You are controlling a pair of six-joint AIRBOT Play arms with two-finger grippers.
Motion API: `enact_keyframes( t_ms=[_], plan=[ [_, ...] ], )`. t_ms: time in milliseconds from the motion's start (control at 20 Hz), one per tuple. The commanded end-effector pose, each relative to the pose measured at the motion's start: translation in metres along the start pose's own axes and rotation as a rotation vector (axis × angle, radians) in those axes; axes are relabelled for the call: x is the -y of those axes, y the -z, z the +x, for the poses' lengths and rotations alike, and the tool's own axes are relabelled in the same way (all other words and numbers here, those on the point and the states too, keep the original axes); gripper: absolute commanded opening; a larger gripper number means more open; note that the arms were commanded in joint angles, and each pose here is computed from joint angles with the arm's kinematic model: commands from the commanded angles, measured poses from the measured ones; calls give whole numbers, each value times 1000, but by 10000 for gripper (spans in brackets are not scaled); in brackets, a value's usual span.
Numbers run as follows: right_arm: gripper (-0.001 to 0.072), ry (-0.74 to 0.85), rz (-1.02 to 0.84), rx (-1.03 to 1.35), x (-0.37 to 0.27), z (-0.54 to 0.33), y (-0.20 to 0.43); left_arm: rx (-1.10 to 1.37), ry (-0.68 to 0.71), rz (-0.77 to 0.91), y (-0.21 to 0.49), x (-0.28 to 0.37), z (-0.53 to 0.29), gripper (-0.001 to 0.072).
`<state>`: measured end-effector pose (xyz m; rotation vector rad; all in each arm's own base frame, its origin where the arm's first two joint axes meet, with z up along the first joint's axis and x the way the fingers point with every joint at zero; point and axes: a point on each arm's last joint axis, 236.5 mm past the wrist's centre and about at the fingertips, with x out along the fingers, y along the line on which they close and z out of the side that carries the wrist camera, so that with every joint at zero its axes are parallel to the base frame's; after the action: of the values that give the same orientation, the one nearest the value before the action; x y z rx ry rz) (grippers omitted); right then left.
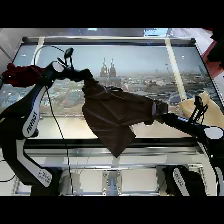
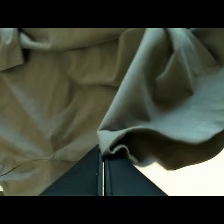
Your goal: Fold the shirts.
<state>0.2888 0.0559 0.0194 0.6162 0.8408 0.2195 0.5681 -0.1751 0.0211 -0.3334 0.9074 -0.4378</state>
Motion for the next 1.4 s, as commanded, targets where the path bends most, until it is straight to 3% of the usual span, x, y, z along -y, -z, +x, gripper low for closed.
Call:
enact_keyframes(
  t_ms=[0,150,300,450,550,700,800,1150,1350],
  plan=[
    [27,18,12,12,6,5,2,87,41,64,-46,29,-71,530],
    [28,18,12,12,6,5,3,77,-23,221,-45,41,-159,530],
    [28,18,12,12,6,5,2,-44,-93,215,13,27,-196,529],
    [28,15,12,6,5,5,4,-144,-108,39,112,3,-179,529],
    [28,14,12,3,5,5,5,-190,-93,-177,191,-10,-158,528],
    [28,12,14,4,5,5,4,-248,59,-509,275,13,-136,481],
    [28,9,17,6,4,5,4,-287,100,-602,304,20,-129,482],
    [29,-10,34,14,-1,5,2,-251,67,-488,314,38,-107,482],
    [29,-14,38,16,-2,5,2,-228,29,-504,320,44,-87,482]
  ],
)
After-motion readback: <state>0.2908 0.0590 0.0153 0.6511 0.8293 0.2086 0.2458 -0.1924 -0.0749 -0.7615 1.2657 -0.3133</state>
